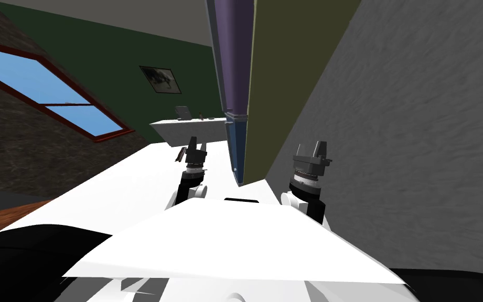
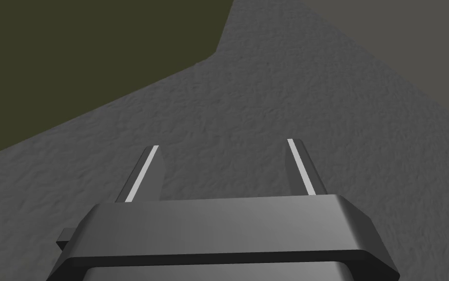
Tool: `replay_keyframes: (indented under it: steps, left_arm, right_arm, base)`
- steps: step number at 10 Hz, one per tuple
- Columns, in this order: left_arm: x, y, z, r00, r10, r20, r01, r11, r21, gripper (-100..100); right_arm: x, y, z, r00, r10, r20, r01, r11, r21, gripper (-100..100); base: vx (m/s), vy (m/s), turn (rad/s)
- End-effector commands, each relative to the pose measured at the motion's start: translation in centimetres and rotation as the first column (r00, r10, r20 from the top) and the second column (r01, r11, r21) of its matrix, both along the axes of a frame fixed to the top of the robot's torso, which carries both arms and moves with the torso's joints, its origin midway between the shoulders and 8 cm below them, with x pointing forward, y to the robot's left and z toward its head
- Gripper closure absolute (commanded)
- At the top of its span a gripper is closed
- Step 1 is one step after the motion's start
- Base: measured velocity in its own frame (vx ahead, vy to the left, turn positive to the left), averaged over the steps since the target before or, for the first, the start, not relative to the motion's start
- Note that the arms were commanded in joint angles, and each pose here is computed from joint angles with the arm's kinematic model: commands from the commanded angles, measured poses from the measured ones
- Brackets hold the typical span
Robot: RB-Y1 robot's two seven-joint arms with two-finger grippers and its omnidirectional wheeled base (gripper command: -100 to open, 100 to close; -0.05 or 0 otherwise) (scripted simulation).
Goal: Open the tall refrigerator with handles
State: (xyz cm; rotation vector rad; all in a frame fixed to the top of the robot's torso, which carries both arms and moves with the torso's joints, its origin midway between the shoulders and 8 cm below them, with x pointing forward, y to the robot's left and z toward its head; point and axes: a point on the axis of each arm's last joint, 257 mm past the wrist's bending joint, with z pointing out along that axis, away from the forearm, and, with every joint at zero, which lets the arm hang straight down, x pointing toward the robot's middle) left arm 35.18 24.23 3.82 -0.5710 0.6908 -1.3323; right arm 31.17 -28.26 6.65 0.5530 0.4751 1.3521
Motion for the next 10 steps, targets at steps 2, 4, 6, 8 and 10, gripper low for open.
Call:
replay_keyframes:
  steps: [2, 4, 6, 8, 10]
  left_arm:
    - [0.0, 0.0, 0.0, 1.0, 0.0, 0.0, 0.0, 1.0, 0.0, 0]
    - [0.5, -0.3, 0.3, 0.9999, -0.01, -0.01, 0.011, 0.9993, 0.035, -100]
    - [1.2, -0.5, 0.8, 0.9997, -0.012, -0.021, 0.013, 0.9979, 0.063, -100]
    - [2.1, -0.5, 1.6, 0.9996, -0.007, -0.028, 0.01, 0.9961, 0.087, -100]
    - [2.9, -0.5, 2.9, 0.9996, 0.001, -0.026, 0.002, 0.994, 0.109, -100]
  right_arm:
    - [0.0, 0.0, 0.0, 1.0, 0.0, 0.0, 0.0, 1.0, 0.0, 0]
    - [0.0, 0.0, 0.0, 1.0, 0.0, 0.0, 0.0, 1.0, 0.0, 0]
    - [0.0, 0.0, 0.0, 1.0, 0.0, -0.001, 0.0, 1.0, 0.0, 0]
    - [0.0, 0.0, 0.0, 1.0, 0.0, -0.001, 0.0, 1.0, 0.0, 0]
    - [0.0, 0.0, 0.0, 1.0, 0.0, -0.001, 0.0, 1.0, 0.0, 0]
  base:
    - [0.0, 0.0, 0.0]
    - [0.008, -0.015, 0.044]
    - [0.016, -0.064, 0.106]
    - [0.021, -0.065, 0.094]
    - [0.022, -0.094, 0.172]
